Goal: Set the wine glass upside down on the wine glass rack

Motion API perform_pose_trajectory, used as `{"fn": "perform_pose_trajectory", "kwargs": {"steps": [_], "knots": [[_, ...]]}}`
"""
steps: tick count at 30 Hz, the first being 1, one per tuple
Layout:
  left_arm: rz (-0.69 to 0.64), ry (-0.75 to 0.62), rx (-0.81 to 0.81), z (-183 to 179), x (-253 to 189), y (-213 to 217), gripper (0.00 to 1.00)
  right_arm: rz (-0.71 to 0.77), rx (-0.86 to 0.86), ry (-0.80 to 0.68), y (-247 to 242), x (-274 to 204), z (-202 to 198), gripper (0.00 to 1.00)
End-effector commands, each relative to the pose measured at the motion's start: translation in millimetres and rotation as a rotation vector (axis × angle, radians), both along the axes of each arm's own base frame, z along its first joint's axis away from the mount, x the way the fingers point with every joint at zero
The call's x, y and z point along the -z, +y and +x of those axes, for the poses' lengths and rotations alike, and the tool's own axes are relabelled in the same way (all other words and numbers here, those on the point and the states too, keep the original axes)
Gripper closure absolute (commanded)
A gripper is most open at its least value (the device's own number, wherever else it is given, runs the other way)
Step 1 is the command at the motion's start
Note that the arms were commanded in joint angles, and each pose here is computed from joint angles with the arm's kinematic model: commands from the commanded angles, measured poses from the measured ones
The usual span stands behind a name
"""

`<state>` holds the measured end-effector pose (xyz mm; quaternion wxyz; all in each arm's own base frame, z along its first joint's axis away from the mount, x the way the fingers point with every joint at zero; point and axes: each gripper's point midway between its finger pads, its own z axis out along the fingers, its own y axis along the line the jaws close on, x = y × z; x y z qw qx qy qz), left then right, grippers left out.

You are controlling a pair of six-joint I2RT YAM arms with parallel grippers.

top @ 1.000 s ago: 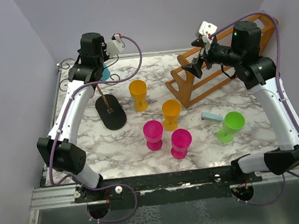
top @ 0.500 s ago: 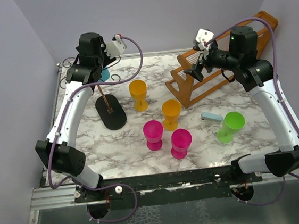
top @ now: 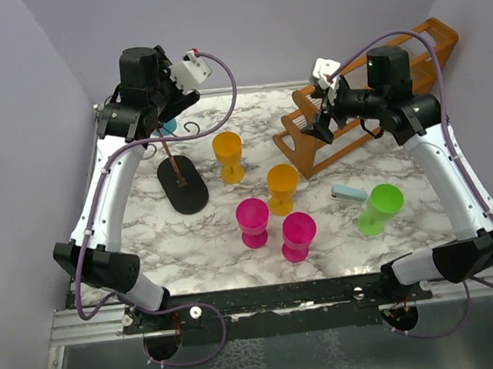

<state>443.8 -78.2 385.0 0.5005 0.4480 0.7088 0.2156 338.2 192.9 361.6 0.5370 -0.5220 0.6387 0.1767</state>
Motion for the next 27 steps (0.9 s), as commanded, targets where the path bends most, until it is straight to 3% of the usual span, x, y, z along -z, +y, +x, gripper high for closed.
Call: {"fn": "perform_pose_trajectory", "kwargs": {"steps": [1,8,15,21,27], "knots": [[-0.078,-0.013,0.064,-21.8,-22.1,-10.8,0.1,0.001,-0.052,0.02,9.2,6.8,-10.0,0.12],[-0.19,-0.037,0.057,-29.9,-39.1,-16.6,0.1,-0.029,-0.067,0.042,27.5,17.5,-9.2,0.14],[-0.391,-0.052,0.021,-35.3,-51.7,-26.1,0.1,-0.207,-0.072,0.057,49.0,60.1,-6.8,0.18],[-0.435,-0.087,-0.011,-36.2,-64.8,-21.9,0.1,-0.438,-0.038,0.125,49.9,118.0,-2.4,0.23],[-0.431,-0.085,-0.013,-36.1,-65.1,-21.1,0.1,-0.523,-0.023,0.191,48.4,148.0,-0.9,0.24]]}}
